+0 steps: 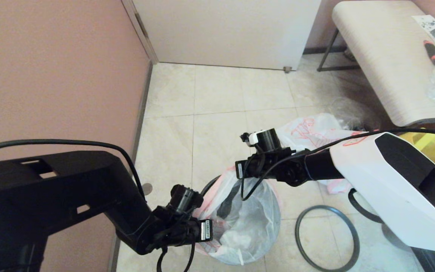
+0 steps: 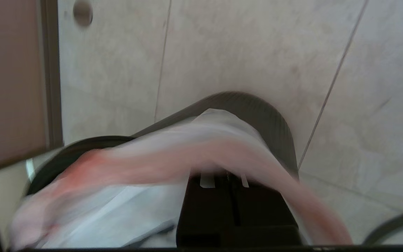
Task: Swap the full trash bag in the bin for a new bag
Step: Put the new garbage bag on the trash can
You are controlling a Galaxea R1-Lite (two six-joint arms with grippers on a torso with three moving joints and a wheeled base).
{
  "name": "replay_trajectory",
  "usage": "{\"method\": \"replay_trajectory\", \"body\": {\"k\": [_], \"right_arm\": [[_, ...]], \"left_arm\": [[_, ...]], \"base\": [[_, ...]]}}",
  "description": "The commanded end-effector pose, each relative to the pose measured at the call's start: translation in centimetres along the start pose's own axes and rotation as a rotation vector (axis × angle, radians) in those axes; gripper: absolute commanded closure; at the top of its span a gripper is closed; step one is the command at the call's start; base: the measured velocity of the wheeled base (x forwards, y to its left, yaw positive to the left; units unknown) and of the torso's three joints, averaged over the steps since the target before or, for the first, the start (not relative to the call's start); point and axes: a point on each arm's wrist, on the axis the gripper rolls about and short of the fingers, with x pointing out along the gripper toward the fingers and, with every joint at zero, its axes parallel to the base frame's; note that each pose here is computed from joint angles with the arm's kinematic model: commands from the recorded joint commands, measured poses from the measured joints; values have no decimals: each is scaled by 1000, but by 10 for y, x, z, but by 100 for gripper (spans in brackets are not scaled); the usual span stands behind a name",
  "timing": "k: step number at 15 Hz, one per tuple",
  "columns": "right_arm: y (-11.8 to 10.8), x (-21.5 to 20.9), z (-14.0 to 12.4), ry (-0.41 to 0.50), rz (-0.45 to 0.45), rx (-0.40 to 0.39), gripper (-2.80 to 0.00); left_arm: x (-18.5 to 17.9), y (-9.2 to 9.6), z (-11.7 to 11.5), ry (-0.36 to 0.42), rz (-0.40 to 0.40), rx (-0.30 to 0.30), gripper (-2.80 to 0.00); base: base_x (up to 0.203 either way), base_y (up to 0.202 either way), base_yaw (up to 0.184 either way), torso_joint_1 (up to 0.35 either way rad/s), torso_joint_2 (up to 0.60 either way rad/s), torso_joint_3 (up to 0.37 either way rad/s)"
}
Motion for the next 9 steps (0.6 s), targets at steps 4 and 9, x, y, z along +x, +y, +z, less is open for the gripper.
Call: {"method": "replay_trajectory", "body": {"k": [4,9], "right_arm": [[17,-26,18,-31,37,-13,0],[26,-20,9,2,71,-44,0]], "left_arm": [[-4,0,-8,29,-24,51,0],[-14,0,-11,49,-81,54,0]], "base": [[0,0,0,0,0,0],[0,0,0,0,0,0]]}}
